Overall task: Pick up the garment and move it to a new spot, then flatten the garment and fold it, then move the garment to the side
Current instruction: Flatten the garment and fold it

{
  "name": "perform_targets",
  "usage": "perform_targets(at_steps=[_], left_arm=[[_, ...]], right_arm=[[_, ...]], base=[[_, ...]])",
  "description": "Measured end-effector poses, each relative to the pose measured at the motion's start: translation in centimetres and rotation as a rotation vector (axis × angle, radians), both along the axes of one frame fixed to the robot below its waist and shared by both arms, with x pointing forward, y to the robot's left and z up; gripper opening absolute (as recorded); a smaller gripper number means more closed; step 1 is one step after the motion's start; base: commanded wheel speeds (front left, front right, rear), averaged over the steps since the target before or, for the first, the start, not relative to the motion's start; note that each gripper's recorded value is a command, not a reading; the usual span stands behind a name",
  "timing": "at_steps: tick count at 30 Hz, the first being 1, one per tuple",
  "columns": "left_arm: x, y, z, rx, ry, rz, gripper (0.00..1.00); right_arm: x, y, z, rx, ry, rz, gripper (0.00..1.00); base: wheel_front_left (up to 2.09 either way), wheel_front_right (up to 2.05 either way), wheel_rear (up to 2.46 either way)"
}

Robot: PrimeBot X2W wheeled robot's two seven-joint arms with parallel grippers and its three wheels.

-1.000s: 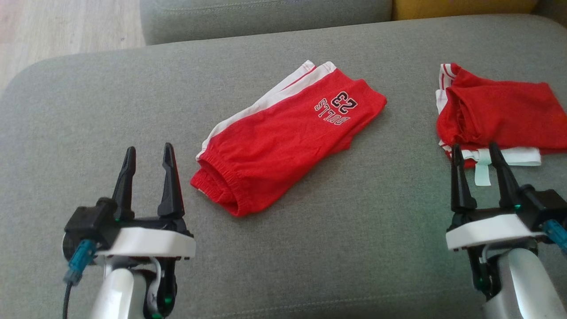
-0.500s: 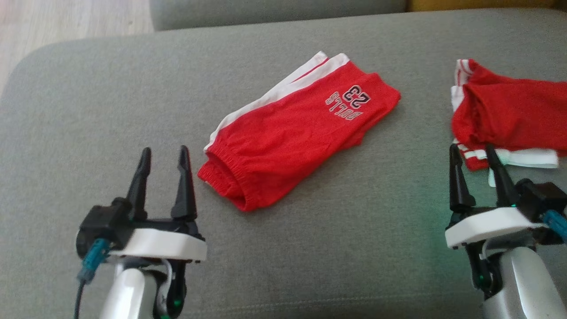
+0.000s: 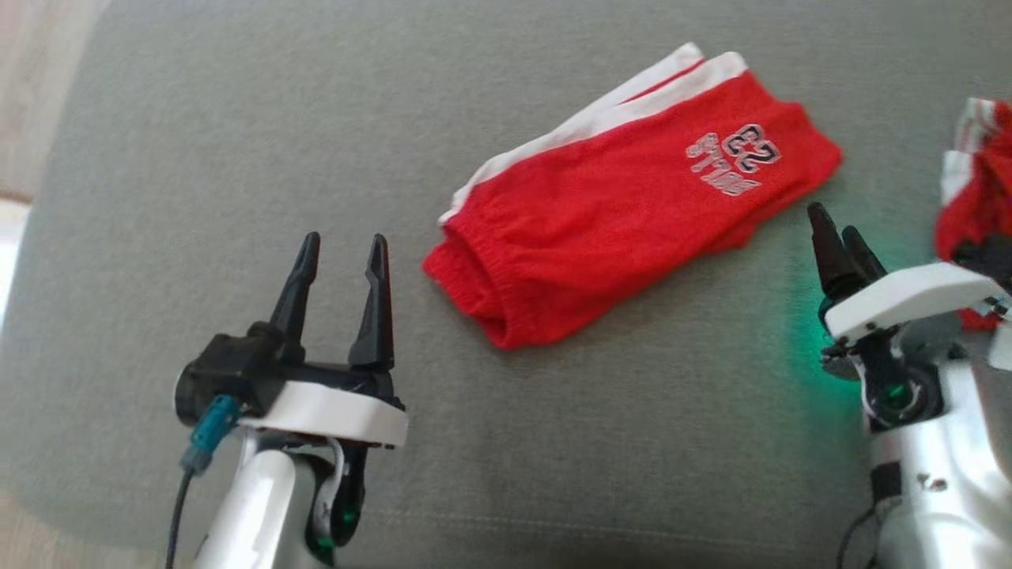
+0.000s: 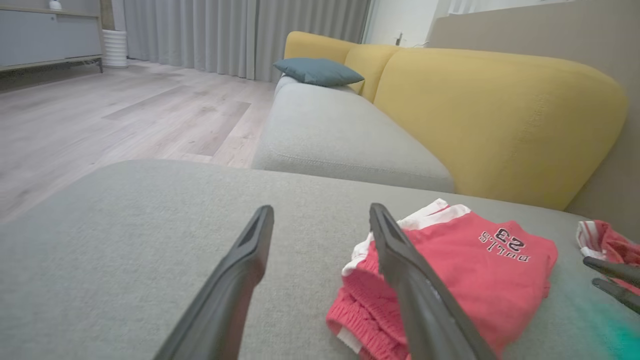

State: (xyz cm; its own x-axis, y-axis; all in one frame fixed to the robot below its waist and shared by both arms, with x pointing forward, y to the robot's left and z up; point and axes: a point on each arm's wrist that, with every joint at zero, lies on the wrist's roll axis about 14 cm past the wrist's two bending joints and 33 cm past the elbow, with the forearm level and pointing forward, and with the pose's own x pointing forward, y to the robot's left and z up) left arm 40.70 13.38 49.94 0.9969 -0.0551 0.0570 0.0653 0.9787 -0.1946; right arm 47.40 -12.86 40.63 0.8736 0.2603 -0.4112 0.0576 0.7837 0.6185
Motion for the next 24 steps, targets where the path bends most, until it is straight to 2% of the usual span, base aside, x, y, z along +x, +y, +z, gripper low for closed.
perform_targets(at_steps=[5,10,18,24], left_arm=[[-0.7,1.3,-0.8,0.015,0.029,0.044,1.0],[-1.4,2.5,-1.2,0.029,0.048,0.085,1.0],[-1.4,4.0,-0.9,0.039,0.046,0.136,1.0],[-1.5,4.0,-1.6,0.046,0.067,0.141,1.0]], right_arm=[[1.3,1.9,-2.3,0.092,0.127,0.028,1.0],[4.2,3.6,-2.5,0.148,0.183,0.053,1.0],[6.7,6.1,-3.2,0.086,0.249,0.156,1.0],[8.2,7.1,-3.4,0.055,0.265,0.191,1.0]], base=[[0.0,0.0,0.0],[0.0,0.0,0.0],[0.0,0.0,0.0],[0.0,0.0,0.0]])
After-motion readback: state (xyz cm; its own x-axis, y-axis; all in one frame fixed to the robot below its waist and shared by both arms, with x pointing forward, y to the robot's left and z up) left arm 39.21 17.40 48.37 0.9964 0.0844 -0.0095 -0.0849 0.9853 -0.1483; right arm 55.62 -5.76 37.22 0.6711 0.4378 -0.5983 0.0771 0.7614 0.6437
